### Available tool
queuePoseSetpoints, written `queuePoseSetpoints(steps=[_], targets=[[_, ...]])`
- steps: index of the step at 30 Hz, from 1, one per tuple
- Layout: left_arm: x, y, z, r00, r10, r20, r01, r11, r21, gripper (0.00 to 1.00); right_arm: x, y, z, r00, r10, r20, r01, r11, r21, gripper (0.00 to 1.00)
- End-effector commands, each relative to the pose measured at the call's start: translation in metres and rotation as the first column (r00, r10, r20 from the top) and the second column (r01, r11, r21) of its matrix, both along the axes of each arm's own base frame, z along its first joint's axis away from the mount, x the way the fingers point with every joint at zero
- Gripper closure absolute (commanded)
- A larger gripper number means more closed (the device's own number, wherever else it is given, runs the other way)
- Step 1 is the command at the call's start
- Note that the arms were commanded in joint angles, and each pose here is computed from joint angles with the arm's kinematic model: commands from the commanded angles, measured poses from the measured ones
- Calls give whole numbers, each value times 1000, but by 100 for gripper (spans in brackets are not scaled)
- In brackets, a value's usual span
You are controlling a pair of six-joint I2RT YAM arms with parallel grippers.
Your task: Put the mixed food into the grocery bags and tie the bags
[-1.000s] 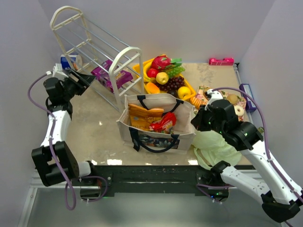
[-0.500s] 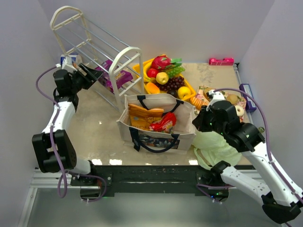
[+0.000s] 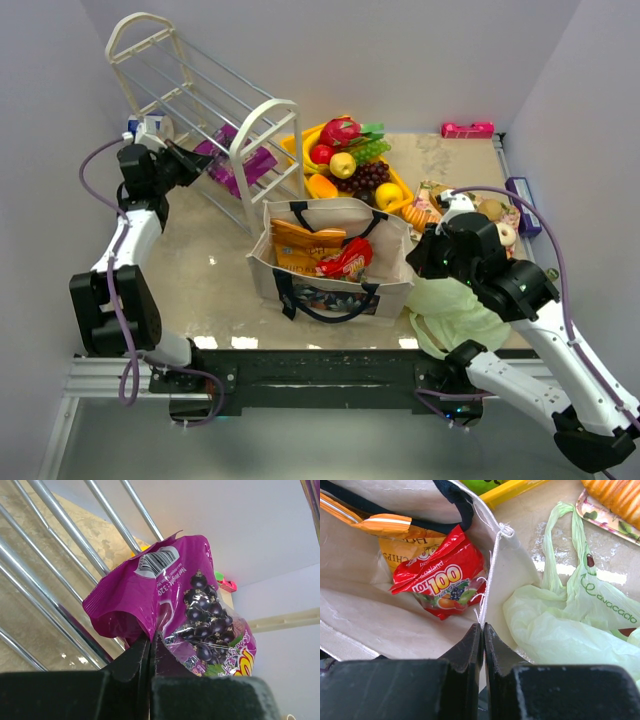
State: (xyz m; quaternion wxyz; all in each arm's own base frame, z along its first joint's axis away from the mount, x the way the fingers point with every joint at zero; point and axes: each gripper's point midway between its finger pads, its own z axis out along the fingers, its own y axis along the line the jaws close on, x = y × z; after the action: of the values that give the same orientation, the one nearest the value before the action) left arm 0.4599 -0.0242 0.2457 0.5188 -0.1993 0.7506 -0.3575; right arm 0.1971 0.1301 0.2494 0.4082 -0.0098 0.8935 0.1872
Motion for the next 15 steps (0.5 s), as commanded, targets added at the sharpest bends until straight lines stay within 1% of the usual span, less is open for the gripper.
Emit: queuePoseSetpoints(steps=[1,4,5,7,8,10,11,14,15], targets=[[-11,8,38,992,34,120,-36,999,15,100,2,-5,10,999,-14,42,14,1000,-8,91],[-28,28,62,975,121,185,-127,992,23,100,2,-7,12,999,-19,46,20,1000,-8,91],[-37,39,79,959,163,230,-178,983,46,100,2,-6,12,999,-17,47,17,1000,-5,91],[-48,46,84,950,200,240,-225,971,83,100,3,-6,12,999,-18,49,19,1000,-5,91],[-60,49,99,932,216,290,-262,956,129,100,3,-5,11,999,-14,47,14,1000,-6,91],[-73,51,100,924,230,306,-291,941,171,100,4,-4,11,999,-12,51,12,1000,-3,91],[-86,52,112,908,226,354,-313,925,213,100,5,-3,10,999,-11,49,11,1000,-6,91],[-102,53,112,907,224,357,-332,901,278,100,7,1,9,999,2,44,-2,1000,-2,91],[-105,51,110,914,222,341,-326,900,289,100,8,2,10,999,8,47,-8,1000,-2,91]])
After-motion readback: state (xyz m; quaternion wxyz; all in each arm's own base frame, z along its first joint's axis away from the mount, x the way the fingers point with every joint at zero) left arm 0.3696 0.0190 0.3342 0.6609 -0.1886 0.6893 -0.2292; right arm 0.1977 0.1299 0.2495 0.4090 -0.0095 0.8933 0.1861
